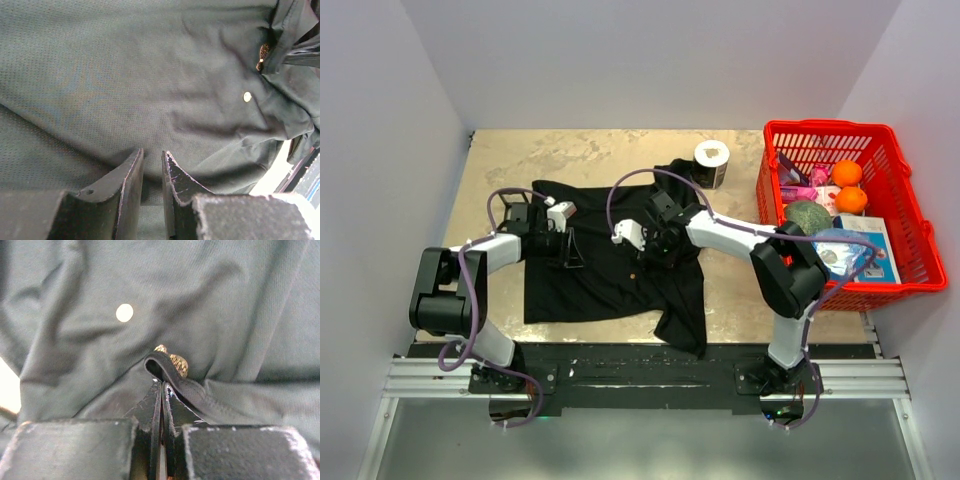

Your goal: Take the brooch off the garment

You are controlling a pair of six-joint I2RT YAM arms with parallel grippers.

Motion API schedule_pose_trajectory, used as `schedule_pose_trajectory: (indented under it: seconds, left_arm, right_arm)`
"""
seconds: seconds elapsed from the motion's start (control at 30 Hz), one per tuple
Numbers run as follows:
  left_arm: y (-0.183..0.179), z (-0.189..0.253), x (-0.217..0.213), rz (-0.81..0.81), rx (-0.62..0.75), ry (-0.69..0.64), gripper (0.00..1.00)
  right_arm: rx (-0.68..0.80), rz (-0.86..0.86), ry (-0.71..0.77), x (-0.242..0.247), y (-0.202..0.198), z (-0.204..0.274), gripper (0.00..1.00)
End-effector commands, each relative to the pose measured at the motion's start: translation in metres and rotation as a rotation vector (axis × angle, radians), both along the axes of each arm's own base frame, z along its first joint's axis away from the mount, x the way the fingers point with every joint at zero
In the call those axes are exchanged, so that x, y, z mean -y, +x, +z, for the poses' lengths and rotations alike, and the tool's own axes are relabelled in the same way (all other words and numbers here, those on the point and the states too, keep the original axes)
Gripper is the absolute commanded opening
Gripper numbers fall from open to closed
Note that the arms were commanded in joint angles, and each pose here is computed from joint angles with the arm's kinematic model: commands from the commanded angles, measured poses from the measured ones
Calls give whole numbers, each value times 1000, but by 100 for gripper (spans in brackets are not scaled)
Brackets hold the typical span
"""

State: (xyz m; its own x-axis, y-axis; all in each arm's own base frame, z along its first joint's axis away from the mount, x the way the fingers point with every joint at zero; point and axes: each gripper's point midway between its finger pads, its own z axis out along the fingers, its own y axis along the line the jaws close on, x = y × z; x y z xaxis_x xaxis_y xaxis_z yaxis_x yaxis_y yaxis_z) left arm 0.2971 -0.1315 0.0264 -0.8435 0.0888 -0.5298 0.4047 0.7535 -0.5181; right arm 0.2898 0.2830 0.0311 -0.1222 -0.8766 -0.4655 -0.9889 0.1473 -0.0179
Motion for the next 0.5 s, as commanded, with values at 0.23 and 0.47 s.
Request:
schedule_pose_trajectory:
  seconds: [0.23,0.47]
  left_arm:
    - [1,19,11,-42,82,-56,27]
    - [11,66,81,-255,255,-183,27]
  right_arm:
    - [-40,-73,91,17,-28,64,0]
    - [-90,-133,102,25,-22,59,0]
